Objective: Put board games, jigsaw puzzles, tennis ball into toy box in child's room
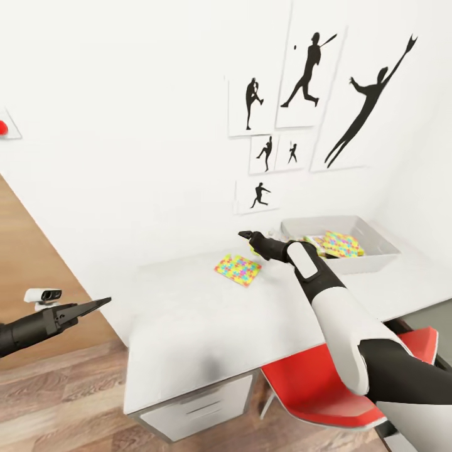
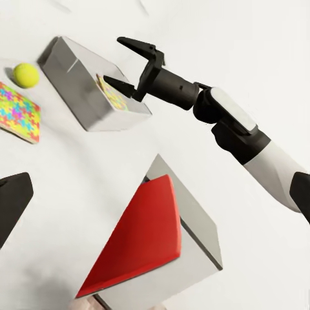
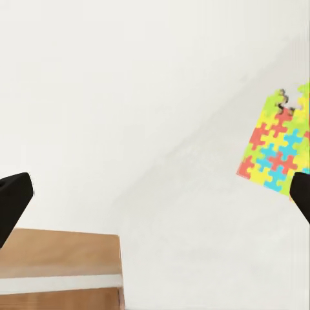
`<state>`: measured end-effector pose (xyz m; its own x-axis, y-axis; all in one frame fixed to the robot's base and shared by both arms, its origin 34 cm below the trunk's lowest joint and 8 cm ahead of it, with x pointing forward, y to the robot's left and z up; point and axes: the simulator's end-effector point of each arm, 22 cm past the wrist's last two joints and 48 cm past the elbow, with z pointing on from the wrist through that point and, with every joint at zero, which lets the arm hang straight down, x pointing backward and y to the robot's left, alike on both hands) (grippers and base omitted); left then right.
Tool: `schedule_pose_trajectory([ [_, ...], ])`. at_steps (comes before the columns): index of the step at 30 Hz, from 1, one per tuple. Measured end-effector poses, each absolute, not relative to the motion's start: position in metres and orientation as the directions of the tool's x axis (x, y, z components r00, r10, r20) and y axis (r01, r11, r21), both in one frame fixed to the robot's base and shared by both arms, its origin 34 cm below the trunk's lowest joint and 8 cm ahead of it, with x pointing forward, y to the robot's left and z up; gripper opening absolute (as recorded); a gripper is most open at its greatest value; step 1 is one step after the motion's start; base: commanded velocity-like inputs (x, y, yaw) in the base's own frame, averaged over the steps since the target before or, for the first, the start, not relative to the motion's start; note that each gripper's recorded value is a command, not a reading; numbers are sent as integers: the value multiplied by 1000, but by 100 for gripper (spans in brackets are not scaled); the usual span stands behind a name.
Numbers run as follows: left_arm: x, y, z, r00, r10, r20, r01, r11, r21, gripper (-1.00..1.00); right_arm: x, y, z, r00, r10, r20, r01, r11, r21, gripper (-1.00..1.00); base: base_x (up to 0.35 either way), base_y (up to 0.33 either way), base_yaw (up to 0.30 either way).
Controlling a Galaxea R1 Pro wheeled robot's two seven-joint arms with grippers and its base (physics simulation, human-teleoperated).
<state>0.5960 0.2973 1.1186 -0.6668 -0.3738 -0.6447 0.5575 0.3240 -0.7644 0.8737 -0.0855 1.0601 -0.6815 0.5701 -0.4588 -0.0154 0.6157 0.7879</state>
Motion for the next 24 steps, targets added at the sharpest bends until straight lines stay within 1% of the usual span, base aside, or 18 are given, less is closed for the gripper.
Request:
schedule_pose_trajectory([
  [5,596,297,1121,-664,-374,-647,561,324,-762,100,873,-85,1063,-680,570,-461,-19,615,788,100,249,108,244],
  [8,595,297,1122,-662,-374,-649,563,324,-761,100,873,-86,1066,-677,571,-464,-21,616,788,100,234,-57,213],
  [11,595,297,1123,-661,-374,-651,565,323,-759,100,874,-87,1067,-676,571,-467,-23,616,787,100,154,-63,112],
  [16,595,297,1124,-660,-375,-651,566,323,-759,100,874,-87,1069,-674,571,-468,-24,617,787,100,114,-139,30],
  [19,595,297,1125,-658,-375,-653,568,322,-757,100,873,-87,1071,-673,571,-470,-26,617,787,100,99,-160,-67],
  [24,594,297,1127,-656,-375,-656,571,322,-755,100,873,-88,1073,-671,571,-473,-29,618,786,100,37,-54,-47],
])
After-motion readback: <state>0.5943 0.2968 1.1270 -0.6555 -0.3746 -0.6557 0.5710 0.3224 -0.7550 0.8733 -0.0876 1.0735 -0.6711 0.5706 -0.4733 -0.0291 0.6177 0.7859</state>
